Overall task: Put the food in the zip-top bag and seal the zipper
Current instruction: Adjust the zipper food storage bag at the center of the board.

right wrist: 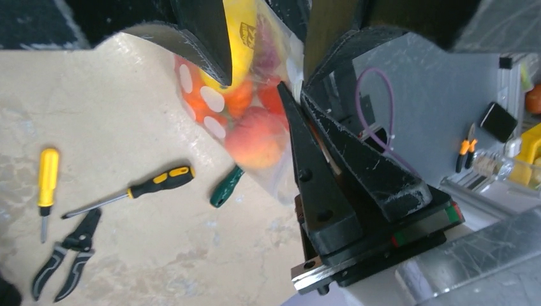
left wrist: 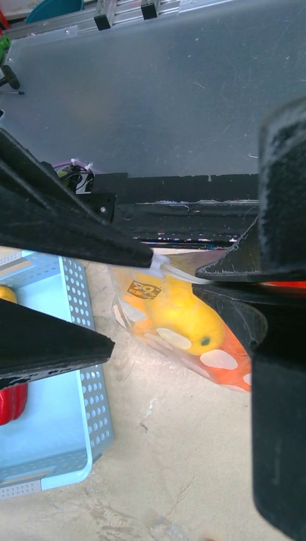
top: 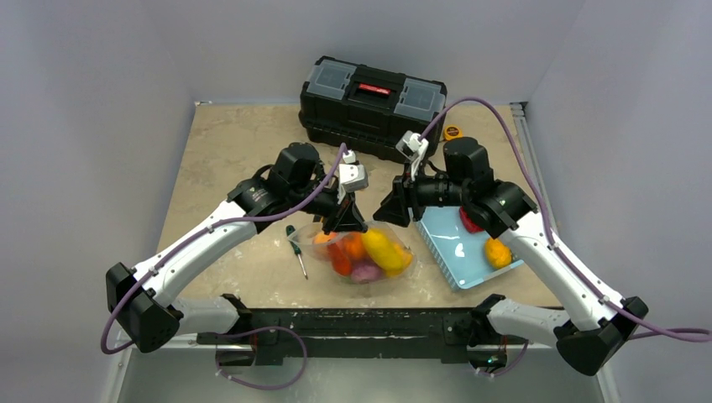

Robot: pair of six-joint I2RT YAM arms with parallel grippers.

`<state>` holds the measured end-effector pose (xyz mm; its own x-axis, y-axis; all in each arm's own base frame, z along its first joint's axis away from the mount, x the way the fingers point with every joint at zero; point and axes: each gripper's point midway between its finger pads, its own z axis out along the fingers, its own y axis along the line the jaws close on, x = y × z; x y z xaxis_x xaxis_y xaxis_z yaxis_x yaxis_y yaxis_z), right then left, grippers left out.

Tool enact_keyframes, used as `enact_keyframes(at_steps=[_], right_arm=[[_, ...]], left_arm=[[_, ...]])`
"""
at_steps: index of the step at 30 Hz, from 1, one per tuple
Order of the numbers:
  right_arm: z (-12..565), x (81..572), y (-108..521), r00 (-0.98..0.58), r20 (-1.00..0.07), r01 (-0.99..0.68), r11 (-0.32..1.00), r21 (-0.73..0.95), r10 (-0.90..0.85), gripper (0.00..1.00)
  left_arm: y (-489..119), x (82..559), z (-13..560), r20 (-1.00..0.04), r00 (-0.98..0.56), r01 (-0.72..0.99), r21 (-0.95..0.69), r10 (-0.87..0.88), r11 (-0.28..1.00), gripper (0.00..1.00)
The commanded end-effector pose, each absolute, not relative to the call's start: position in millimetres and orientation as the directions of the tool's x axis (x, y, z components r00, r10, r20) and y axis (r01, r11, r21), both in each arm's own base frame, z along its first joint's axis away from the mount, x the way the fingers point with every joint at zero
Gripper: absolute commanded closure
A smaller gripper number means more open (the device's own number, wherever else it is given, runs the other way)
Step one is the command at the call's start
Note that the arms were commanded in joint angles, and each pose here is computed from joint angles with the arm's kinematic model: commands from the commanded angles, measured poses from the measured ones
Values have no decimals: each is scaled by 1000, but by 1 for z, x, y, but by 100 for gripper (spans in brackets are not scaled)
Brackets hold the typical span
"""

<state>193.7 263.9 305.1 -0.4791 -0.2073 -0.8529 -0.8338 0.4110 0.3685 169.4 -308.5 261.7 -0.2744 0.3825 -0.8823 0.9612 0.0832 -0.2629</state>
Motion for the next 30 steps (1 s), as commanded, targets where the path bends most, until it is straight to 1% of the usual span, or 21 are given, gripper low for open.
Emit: enact_keyframes(at_steps=[1, 5, 12, 14, 18, 22, 25, 30], right_arm=[[319, 179, 265, -441, -866, -875, 325, 358, -233, 54], [321, 175, 267, -438, -871, -881, 301, 366, -224, 49], [320, 175, 270, -436, -874, -883, 289, 369, -216, 49], [319, 175, 270, -435, -874, -883, 295, 366, -216, 52], [315, 175, 275, -436, -871, -883, 294, 366, -227, 63], [313, 176, 280, -435, -870, -883, 299, 362, -233, 69], [313, 175, 282, -434, -869, -884, 297, 361, -237, 70], [310, 175, 281, -427, -868, -885, 316, 343, -253, 66]], left_arm=[[-310, 167, 292, -926, -202, 979, -201, 318, 39, 100], [-311, 167, 292, -925, -206, 978, -204, 319, 40, 100], [-311, 167, 291, -924, -208, 978, -207, 321, 39, 100], [-311, 167, 291, -924, -208, 978, -207, 321, 38, 100], [-311, 166, 291, -924, -210, 977, -210, 320, 35, 100], [-312, 166, 291, -923, -211, 977, -213, 321, 31, 100], [-312, 165, 292, -923, -212, 976, -215, 320, 27, 100], [-312, 163, 293, -923, -214, 975, -220, 321, 18, 100]])
